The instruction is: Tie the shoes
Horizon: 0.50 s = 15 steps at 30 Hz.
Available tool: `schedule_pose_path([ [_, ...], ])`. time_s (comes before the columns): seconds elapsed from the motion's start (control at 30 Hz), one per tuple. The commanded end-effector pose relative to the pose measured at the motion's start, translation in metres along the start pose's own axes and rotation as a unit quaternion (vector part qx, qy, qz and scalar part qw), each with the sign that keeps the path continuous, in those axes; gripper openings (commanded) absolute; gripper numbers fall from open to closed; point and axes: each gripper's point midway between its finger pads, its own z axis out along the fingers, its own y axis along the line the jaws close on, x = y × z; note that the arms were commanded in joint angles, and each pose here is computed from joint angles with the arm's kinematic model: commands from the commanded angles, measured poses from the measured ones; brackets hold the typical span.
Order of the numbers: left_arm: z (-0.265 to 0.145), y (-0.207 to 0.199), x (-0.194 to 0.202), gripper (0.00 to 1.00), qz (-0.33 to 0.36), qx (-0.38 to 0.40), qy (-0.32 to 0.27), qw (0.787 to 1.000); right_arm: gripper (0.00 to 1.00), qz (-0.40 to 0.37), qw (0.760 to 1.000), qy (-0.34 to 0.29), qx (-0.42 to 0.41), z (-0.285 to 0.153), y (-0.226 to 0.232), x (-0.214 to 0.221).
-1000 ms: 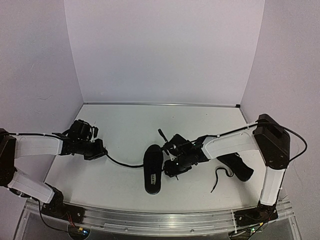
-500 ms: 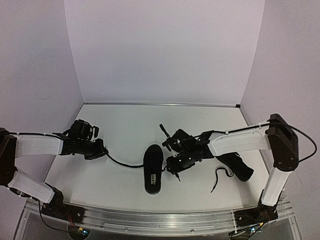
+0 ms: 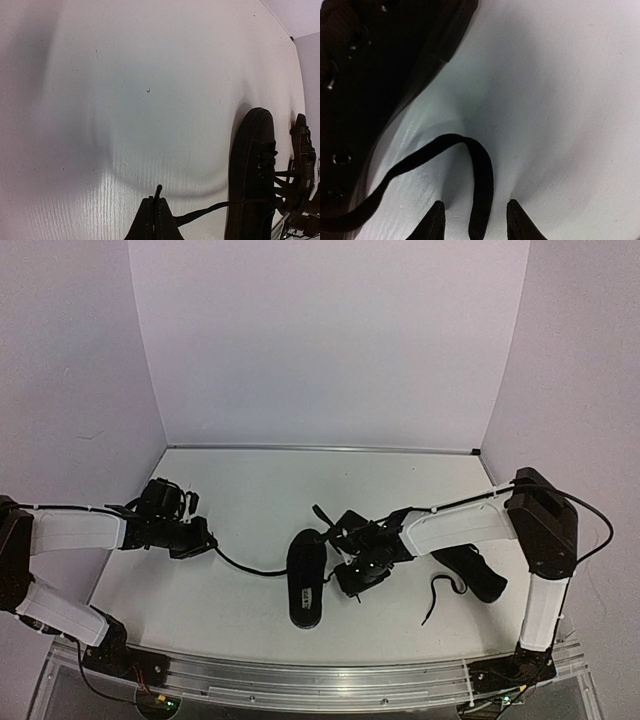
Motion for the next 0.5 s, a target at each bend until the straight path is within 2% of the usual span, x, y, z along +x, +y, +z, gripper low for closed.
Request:
schedule_pose_path([
  [0.0,-0.004,-0.015,-0.021,0.0,0.007,0.023,-0.031,0.999,0.36,-0.012,1.0,0.016,0.013,0.01,-0.001,0.005],
  [0.07,-0.004,-0.014,-0.02,0.0,0.007,0.022,-0.033,0.999,0.27,-0.014,0.999,0.026,0.016,0.016,-0.003,0.011],
  [0.2,-0.006,-0.012,-0.024,0.0,0.001,0.015,-0.042,0.999,0.02,-0.005,0.999,0.027,0.025,0.01,-0.01,0.019],
  [0.47,-0.012,-0.007,-0.033,0.0,-0.002,-0.009,-0.061,0.998,0.0,0.056,0.995,-0.015,0.077,-0.035,-0.047,0.034],
])
